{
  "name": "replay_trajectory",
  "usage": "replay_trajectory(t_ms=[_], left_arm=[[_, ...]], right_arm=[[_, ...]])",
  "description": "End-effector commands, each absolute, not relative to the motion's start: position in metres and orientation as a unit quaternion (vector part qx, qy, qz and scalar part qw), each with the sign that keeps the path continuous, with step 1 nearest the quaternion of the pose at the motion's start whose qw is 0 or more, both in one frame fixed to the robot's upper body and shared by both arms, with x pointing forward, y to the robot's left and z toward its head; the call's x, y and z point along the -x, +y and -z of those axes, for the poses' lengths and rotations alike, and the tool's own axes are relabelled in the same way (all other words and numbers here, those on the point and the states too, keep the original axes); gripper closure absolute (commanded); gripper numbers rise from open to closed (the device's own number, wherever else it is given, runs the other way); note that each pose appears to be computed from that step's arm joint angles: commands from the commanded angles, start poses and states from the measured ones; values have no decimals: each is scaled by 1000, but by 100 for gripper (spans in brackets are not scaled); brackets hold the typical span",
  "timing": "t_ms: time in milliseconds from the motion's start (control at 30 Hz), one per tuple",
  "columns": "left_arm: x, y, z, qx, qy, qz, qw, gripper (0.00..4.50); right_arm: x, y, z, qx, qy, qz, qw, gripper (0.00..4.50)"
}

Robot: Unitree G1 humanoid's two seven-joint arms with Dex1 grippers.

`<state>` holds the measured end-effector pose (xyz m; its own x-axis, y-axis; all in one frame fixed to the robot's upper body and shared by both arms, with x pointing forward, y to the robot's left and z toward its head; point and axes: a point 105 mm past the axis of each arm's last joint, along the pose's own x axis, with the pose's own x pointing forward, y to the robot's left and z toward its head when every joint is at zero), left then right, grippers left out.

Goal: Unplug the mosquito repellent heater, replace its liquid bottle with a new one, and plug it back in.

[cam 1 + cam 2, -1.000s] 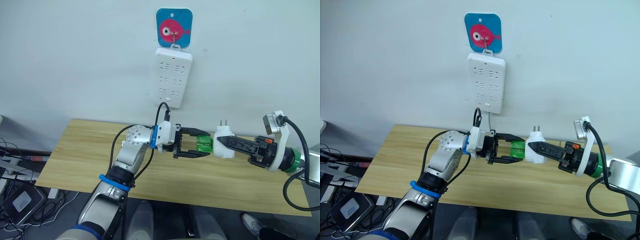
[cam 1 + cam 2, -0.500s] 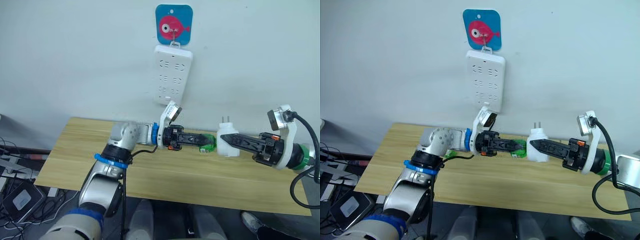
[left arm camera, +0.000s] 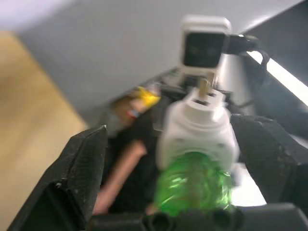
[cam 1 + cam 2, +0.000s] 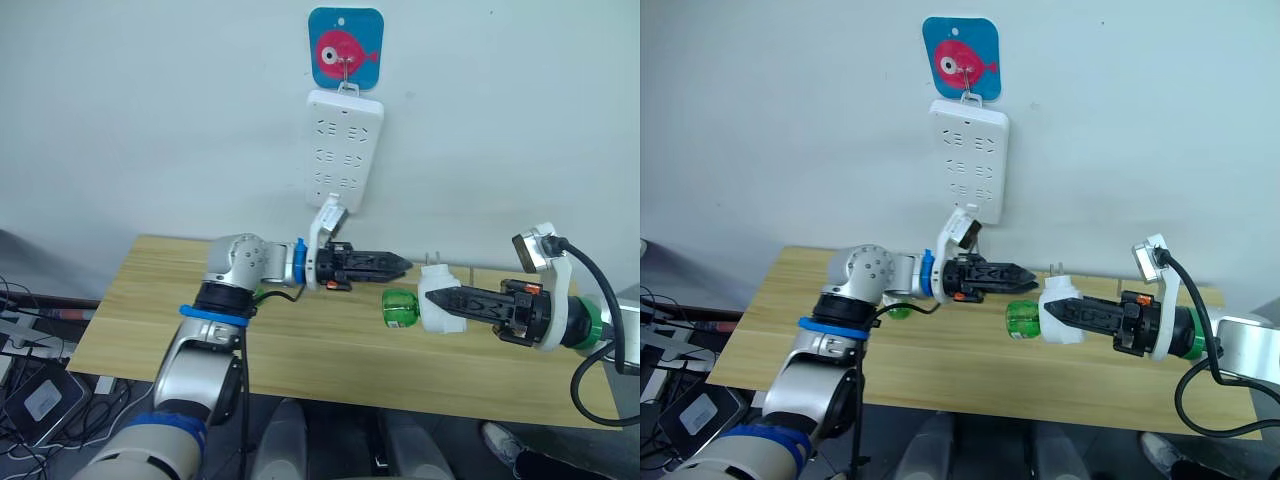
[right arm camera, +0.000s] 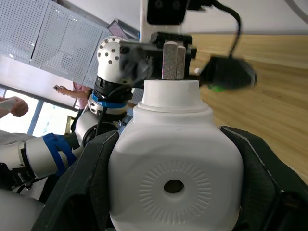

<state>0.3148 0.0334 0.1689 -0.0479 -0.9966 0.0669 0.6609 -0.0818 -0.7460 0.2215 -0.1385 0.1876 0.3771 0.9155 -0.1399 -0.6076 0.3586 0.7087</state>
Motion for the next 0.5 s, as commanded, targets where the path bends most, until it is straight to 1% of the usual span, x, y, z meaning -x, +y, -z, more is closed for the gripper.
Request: replay_trajectory(t_ms=[33, 67, 133, 167, 200, 267, 300, 333, 367, 500], left_arm=[[-312, 45, -189, 224, 179, 713, 640, 4], [-306, 47, -196, 194, 153, 728, 640, 4], [-294, 47, -207, 78, 53, 751, 653, 4], [-290, 46, -211, 15, -13, 753, 658, 4], [-286, 45, -213, -26, -56, 751, 658, 4], [-276, 44, -209, -153, -168, 740, 633, 4], [-274, 42, -209, -190, -221, 721, 628, 4], [-274, 41, -209, -209, -259, 702, 629, 4], [-272, 39, -206, -232, -297, 689, 620, 4], [-266, 32, -197, -281, -384, 650, 593, 4]], right_arm=[[-224, -144, -200, -291, 239, -487, 788, 153], [-227, -147, -201, -299, 232, -479, 792, 153], [-235, -157, -203, -316, 218, -461, 800, 153], [-239, -161, -204, -326, 210, -453, 802, 153], [-241, -164, -205, -333, 207, -449, 803, 153], [-245, -170, -206, -345, 202, -446, 801, 153], [-245, -172, -206, -349, 203, -445, 799, 153], [-246, -173, -205, -351, 206, -444, 798, 153], [-246, -173, -205, -352, 208, -445, 796, 153], [-245, -170, -206, -352, 209, -457, 789, 153]])
